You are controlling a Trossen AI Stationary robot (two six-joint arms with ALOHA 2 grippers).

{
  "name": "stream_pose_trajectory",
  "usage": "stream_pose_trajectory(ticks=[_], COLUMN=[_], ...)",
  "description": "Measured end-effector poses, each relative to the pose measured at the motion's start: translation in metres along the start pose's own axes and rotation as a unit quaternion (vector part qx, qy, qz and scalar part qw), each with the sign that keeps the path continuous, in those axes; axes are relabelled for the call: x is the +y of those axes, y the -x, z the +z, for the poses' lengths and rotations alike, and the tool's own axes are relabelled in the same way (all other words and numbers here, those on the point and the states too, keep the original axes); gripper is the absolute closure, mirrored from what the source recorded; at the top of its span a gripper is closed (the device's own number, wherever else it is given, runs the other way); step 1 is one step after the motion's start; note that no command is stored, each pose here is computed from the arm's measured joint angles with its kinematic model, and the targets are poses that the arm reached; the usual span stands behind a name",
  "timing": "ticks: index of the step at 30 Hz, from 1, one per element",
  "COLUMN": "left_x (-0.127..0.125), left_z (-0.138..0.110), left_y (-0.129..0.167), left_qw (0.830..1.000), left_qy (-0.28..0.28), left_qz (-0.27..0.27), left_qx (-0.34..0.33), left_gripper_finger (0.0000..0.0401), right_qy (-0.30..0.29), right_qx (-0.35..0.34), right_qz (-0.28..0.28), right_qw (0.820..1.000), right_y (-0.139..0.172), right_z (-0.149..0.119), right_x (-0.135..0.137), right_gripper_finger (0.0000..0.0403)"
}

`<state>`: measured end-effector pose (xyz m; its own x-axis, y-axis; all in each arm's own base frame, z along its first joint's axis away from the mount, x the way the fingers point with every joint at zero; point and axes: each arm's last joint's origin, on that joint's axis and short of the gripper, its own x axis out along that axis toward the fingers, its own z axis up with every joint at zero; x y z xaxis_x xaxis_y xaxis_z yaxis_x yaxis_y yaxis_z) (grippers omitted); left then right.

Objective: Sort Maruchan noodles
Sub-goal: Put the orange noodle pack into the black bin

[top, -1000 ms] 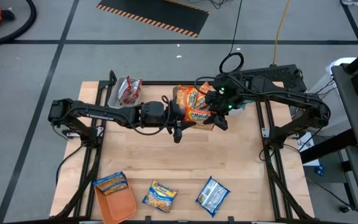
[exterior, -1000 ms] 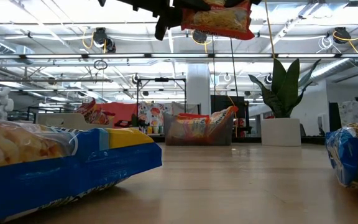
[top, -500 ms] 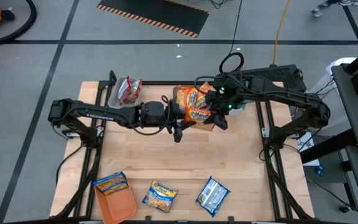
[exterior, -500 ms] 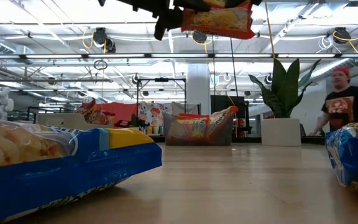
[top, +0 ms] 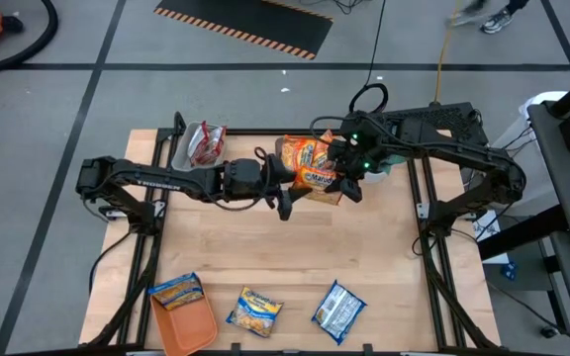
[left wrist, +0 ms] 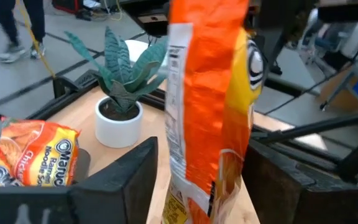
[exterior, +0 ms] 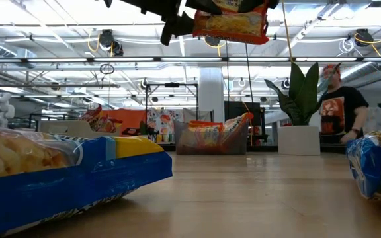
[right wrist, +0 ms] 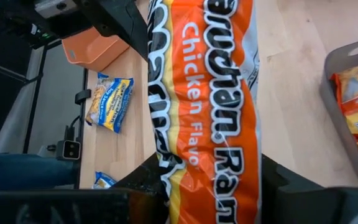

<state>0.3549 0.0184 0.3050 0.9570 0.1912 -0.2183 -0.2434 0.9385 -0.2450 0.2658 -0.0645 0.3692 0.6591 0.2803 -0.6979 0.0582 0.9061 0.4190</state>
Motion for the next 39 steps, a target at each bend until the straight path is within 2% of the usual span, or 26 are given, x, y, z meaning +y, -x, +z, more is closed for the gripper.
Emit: stream_pose_trajectory(ticks=[3,8,11,17,26,39], left_x=[0.007,0.009,0.013,0.026,0.061,0.087], left_z=[0.003,0.008,0.010,0.024,0.035,0.043], left_y=[0.000,-0.001,0.000,0.020,0.050,0.085], left_qw=[1.000,0.999,0.999,0.999,0.993,0.983], left_qy=[0.027,0.026,0.027,0.016,0.019,0.033], left_qz=[-0.001,-0.001,0.006,0.046,0.113,0.163], left_qx=[-0.005,-0.026,-0.026,-0.019,0.033,0.075], left_gripper_finger=[0.0160,0.0102,0.0082,0.0080,0.0080,0.0080], right_qy=[-0.001,0.002,0.004,-0.001,-0.006,-0.039], right_qx=[-0.004,-0.005,-0.007,-0.009,-0.013,-0.041], right_qz=[-0.004,-0.001,-0.005,-0.007,-0.006,-0.062], right_qw=[1.000,1.000,1.000,1.000,1.000,0.996], right_y=[0.002,0.004,0.005,0.007,0.008,0.010], right_z=[0.001,0.001,0.001,0.001,0.002,0.004], right_x=[-0.003,-0.007,-0.009,-0.013,-0.015,-0.034], right_gripper_finger=[0.0289,0.0289,0.0289,0.0289,0.0288,0.0288])
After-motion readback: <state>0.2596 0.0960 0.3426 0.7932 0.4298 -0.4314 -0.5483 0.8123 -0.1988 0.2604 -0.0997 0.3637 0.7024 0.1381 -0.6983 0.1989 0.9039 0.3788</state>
